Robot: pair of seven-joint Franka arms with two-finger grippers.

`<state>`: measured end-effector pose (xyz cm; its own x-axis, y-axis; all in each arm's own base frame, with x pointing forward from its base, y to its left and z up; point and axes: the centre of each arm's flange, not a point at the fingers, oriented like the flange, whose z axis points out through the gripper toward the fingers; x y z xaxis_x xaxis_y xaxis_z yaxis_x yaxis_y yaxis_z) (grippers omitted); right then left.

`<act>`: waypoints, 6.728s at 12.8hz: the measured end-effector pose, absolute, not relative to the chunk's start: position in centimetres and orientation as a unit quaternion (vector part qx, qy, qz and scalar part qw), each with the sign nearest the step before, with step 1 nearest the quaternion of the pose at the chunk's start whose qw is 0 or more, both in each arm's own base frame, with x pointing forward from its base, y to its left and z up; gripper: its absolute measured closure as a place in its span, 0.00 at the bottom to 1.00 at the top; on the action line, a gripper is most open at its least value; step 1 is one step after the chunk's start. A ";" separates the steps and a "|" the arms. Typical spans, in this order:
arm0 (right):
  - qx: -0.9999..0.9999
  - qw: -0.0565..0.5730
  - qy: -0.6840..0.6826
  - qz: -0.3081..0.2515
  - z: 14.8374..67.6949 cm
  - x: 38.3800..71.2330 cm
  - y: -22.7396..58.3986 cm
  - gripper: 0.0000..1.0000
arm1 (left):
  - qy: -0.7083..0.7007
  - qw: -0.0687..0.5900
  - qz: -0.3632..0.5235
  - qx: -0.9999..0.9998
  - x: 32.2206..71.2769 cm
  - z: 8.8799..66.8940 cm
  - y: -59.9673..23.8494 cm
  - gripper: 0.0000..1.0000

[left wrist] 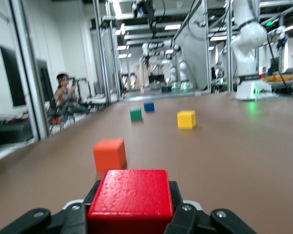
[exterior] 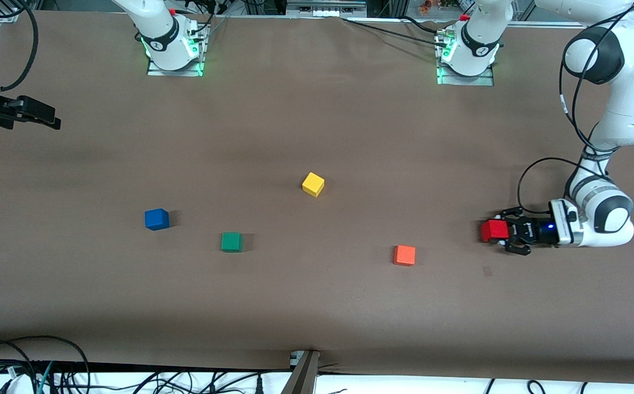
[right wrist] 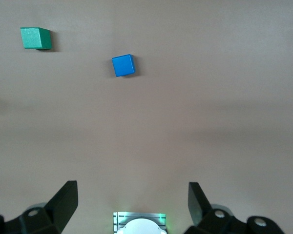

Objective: Pass red block to right arm, stack on blue
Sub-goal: 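Carry the red cube toward the right gripper while the right gripper approaches, then close the right gripper on the red cube held by the left gripper, then open the left gripper and withdraw it while the right gripper carries the cube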

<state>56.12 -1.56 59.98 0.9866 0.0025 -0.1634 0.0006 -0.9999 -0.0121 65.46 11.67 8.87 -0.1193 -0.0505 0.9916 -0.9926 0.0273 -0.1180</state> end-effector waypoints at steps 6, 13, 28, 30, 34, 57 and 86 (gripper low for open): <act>-0.992 0.082 -0.001 0.100 56.8 57.9 0.6 0.00 | -0.506 0.553 0.488 0.447 69.8 18.5 0.0 0.44; -0.955 0.253 0.005 0.153 50.5 60.8 4.7 0.00 | -0.425 0.564 0.475 0.525 73.4 27.3 -16.6 0.44; -0.792 0.585 0.051 0.170 39.2 66.7 12.6 0.00 | -0.336 0.484 0.388 0.709 63.3 37.5 -47.5 0.44; -0.778 0.602 0.073 0.165 37.5 67.5 13.3 0.00 | -0.339 0.472 0.403 0.707 63.1 38.6 -48.1 0.44; -0.782 0.596 0.099 0.153 36.7 67.9 16.6 0.00 | -0.376 0.455 0.438 0.678 62.5 41.2 -49.4 0.44; -0.788 0.581 0.099 0.179 40.8 68.2 20.8 0.39 | -0.379 0.435 0.445 0.684 60.5 41.1 -51.8 0.44; -0.943 0.296 -0.013 0.153 38.3 67.8 12.3 0.44 | -0.418 0.404 0.441 0.684 66.1 47.0 -33.2 0.00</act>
